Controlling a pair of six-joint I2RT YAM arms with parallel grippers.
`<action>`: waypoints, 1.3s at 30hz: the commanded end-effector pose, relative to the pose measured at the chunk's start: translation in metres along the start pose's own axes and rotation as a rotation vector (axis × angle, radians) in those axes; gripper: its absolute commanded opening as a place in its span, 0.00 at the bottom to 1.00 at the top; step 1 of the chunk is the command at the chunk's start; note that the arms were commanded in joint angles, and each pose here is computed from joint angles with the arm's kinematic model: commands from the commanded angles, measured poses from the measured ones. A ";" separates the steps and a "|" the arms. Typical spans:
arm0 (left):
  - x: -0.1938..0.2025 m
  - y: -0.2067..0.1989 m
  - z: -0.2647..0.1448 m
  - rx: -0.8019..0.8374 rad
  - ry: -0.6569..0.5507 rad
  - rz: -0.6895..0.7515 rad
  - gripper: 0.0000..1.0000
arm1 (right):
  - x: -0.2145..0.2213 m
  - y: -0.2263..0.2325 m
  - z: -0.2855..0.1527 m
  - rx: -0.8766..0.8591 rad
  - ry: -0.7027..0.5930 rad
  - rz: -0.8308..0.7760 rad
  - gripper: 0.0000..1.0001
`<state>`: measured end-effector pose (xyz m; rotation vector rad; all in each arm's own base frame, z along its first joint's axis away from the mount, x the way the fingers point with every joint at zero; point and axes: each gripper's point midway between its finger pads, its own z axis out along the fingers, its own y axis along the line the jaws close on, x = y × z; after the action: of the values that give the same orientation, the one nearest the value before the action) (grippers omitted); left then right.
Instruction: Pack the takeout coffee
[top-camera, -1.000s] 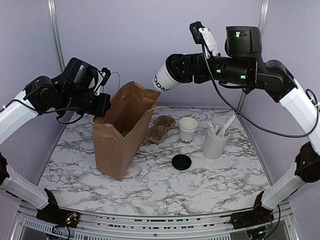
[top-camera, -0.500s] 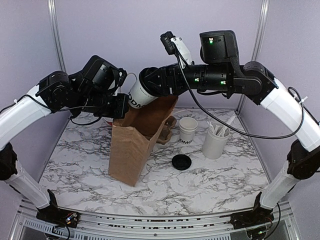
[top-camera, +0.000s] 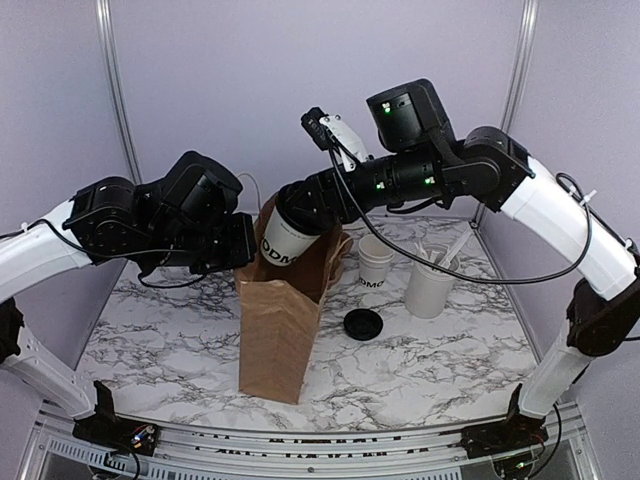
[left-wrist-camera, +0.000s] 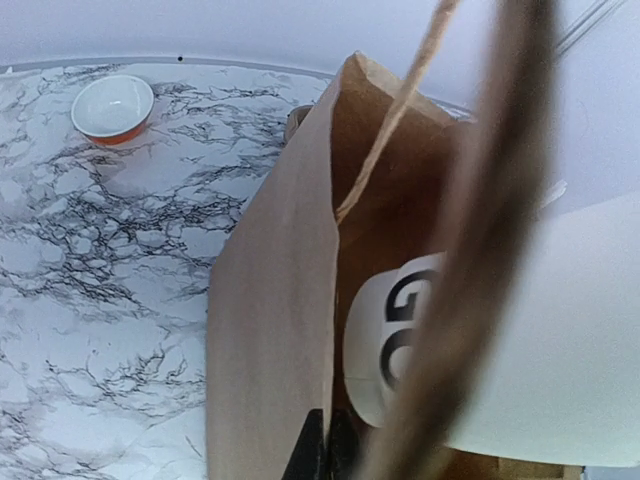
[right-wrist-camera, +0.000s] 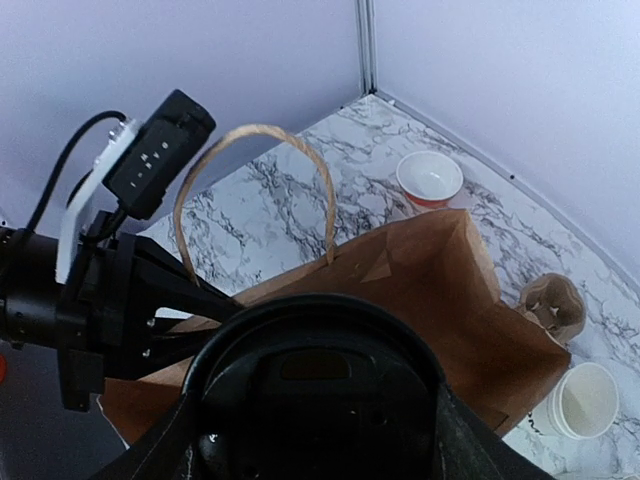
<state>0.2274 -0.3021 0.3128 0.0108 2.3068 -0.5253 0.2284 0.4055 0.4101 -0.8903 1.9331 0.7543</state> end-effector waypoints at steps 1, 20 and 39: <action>-0.009 -0.022 -0.012 0.097 -0.084 -0.205 0.00 | 0.012 0.006 -0.001 -0.017 0.074 0.017 0.58; 0.011 -0.062 -0.004 0.335 -0.197 -0.487 0.00 | 0.056 -0.002 0.032 0.053 0.316 0.053 0.55; 0.003 -0.035 -0.041 0.427 -0.304 -0.277 0.61 | 0.094 -0.021 0.066 0.127 0.445 0.105 0.54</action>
<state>0.1948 -0.3242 0.3279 -0.2641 1.9703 -1.0530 0.2369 0.4122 0.2916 -0.9677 2.3969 0.4798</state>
